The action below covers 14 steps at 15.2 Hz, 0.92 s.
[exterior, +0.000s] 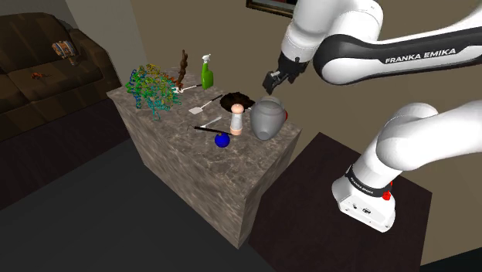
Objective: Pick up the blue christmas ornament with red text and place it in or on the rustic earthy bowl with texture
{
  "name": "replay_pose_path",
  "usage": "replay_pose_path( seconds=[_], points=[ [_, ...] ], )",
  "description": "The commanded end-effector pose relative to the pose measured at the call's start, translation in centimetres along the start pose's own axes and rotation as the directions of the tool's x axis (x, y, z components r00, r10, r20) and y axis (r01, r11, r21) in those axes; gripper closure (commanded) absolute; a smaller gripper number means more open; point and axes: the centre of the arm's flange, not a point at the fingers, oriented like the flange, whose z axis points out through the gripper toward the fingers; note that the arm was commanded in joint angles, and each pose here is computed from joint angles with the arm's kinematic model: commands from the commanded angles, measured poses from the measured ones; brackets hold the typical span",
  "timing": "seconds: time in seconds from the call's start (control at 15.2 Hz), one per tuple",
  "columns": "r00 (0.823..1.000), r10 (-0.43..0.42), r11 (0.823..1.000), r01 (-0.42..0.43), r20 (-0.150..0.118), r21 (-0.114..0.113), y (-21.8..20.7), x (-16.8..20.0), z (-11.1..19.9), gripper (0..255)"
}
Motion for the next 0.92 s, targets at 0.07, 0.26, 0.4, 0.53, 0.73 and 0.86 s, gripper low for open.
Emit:
replay_pose_path(
  seconds=[0.07, 0.26, 0.4, 0.53, 0.73, 0.86],
  points=[
    [0.999, 0.036, 0.999, -0.037, -0.029, -0.027, -2.9, -0.6, 3.0, 0],
    [0.996, 0.068, 0.996, -0.071, -0.057, -0.055, -5.6, -1.0, 6.3, 0],
    [0.993, 0.089, 0.993, -0.095, -0.076, -0.074, -7.3, -1.2, 8.5, 0],
    [0.989, 0.11, 0.989, -0.118, -0.096, -0.092, -9.1, -1.3, 10.8, 0],
    [0.982, 0.139, 0.981, -0.154, -0.125, -0.117, -11.5, -1.3, 14.3, 0],
    [0.977, 0.159, 0.975, -0.178, -0.145, -0.134, -13.1, -1.2, 16.7, 0]
  ],
)
